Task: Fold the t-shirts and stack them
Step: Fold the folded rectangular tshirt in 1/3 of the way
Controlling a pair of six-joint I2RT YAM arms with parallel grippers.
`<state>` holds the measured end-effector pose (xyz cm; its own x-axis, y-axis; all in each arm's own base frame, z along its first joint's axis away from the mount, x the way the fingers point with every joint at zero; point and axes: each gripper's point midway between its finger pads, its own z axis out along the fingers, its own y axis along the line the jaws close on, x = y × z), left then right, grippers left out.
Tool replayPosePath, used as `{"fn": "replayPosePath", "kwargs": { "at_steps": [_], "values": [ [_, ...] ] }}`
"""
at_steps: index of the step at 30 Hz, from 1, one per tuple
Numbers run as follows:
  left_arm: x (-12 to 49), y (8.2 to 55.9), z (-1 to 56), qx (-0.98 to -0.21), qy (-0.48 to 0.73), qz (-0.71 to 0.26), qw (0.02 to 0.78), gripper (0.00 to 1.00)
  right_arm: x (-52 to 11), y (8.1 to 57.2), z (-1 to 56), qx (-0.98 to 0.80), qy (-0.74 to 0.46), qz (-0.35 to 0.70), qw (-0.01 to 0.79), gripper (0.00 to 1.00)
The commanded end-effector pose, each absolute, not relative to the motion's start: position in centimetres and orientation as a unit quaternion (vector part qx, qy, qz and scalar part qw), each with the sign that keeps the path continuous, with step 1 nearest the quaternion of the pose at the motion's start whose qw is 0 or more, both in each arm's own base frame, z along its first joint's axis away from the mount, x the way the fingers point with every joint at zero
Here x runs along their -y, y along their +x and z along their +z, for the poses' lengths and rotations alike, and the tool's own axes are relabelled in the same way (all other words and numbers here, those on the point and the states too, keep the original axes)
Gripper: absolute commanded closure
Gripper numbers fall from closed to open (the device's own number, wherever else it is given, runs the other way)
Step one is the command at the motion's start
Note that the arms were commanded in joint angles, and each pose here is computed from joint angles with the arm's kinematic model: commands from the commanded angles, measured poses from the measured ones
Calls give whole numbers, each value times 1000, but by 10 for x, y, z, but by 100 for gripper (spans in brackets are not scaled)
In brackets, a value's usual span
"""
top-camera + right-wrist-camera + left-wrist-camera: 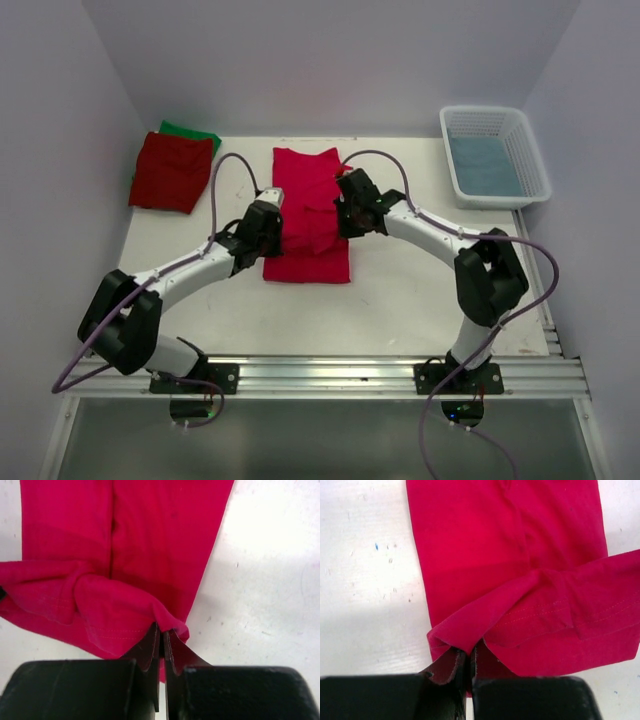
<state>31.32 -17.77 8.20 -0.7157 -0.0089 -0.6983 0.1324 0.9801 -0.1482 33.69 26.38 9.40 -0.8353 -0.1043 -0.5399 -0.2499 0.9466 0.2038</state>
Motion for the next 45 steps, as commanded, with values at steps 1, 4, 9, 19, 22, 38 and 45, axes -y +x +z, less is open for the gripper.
{"fn": "replayPosePath", "kwargs": {
  "at_steps": [1, 4, 9, 19, 22, 38, 45],
  "values": [
    [188, 352, 112, -899, 34, -111, 421, 100, -272, 366, 110, -940, -108, 141, 290, 100],
    [187, 369, 111, -899, 30, -111, 423, 100, -276, 385, 106, -941, -104, 142, 288, 100],
    [183, 424, 93, -907, -15, -132, 399, 56, -265, 440, 91, -949, -57, 116, 289, 93],
    [131, 515, 193, -846, -103, -150, 500, 0, -239, 506, 120, -926, 16, 86, 366, 12],
    [132, 494, 205, -838, -88, -171, 510, 0, -230, 492, 130, -918, 17, 92, 385, 13],
    [220, 371, 102, -903, 54, -310, 294, 100, -242, 406, 108, -929, -11, 202, 309, 100],
    [265, 350, 83, -908, 98, -323, 248, 100, -242, 402, 99, -935, -15, 200, 293, 100]
  ]
}}
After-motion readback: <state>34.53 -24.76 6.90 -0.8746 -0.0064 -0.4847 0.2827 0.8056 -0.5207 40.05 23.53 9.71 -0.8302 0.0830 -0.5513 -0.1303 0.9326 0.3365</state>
